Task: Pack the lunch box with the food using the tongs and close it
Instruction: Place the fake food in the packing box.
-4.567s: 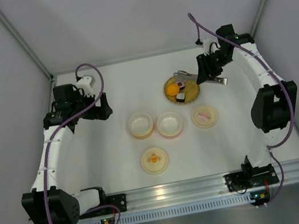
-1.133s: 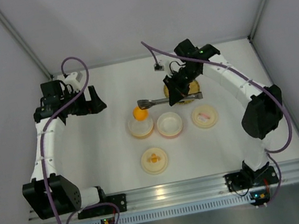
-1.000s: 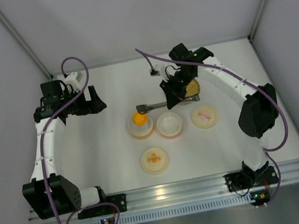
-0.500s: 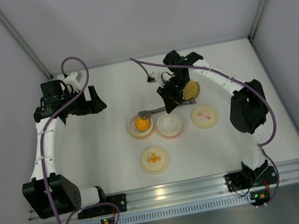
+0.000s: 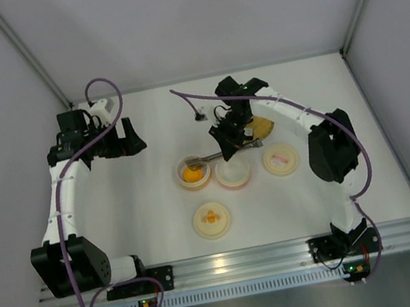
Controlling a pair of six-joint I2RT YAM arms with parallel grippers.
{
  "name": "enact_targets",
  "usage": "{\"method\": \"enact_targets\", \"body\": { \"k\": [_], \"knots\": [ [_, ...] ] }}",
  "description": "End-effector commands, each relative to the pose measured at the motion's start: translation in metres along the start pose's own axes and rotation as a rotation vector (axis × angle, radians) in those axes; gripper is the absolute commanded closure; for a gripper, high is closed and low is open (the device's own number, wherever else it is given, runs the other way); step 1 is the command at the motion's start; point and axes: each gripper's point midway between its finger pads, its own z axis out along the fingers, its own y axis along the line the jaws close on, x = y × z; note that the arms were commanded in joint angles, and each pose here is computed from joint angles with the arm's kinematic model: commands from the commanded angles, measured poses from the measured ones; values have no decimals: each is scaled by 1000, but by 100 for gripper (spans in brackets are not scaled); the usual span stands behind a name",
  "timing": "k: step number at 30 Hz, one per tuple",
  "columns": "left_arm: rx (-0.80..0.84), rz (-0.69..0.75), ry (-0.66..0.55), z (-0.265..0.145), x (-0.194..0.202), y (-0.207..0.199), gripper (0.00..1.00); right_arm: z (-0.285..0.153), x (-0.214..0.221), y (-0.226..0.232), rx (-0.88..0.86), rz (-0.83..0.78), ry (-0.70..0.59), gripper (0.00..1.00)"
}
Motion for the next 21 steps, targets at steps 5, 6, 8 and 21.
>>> {"method": "enact_targets", "body": {
  "k": [5,6,8,21],
  "knots": [
    [26,29,-25,3,-6,-2,2,13,-17,3,-2,-58,-27,88],
    [25,28,-23,4,-5,-1,2,14,-17,2,0,-57,-26,85],
    [25,29,-22,4,-5,-1,2,14,-20,2,6,-61,-28,80],
    [26,43,-33,-4,-8,-5,2,-11,-40,8,42,-81,-75,59]
  ]
}}
